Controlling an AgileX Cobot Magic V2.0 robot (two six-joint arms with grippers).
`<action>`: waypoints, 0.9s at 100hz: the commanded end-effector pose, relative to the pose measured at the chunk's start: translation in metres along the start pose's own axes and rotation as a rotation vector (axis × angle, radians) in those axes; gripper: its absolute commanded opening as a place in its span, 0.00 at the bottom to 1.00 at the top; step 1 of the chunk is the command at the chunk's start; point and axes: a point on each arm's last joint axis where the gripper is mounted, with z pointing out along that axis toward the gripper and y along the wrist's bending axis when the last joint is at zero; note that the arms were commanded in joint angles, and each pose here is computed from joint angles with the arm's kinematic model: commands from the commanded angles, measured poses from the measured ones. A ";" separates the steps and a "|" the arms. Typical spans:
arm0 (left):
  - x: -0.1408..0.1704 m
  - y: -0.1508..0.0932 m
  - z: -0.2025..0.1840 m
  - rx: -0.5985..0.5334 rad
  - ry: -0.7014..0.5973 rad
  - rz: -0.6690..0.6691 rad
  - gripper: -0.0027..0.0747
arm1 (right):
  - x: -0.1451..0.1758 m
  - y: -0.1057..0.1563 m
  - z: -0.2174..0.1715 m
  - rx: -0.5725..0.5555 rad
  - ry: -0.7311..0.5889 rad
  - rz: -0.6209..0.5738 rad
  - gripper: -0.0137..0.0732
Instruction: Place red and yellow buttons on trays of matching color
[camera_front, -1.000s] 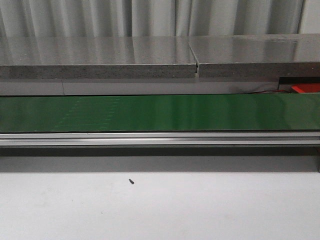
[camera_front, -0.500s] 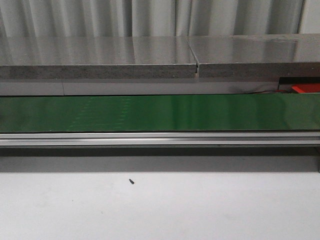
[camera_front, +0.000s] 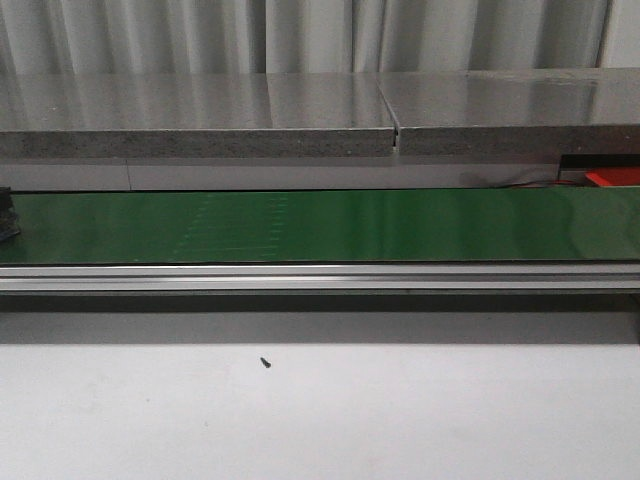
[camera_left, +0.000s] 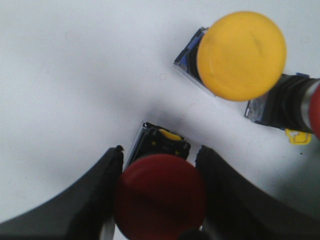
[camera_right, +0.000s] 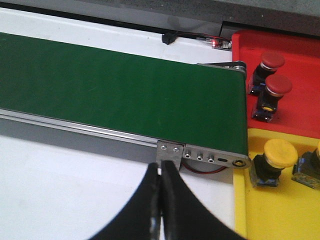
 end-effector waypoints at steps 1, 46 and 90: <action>-0.008 -0.006 -0.059 0.014 -0.147 0.009 0.19 | -0.013 -0.002 -0.004 0.019 -0.085 0.003 0.08; 0.038 -0.019 -0.133 0.069 -0.280 0.026 0.19 | -0.013 -0.002 -0.004 0.019 -0.085 0.003 0.08; 0.066 -0.087 -0.136 0.126 -0.193 0.237 0.19 | -0.013 -0.002 -0.004 0.018 -0.085 0.004 0.08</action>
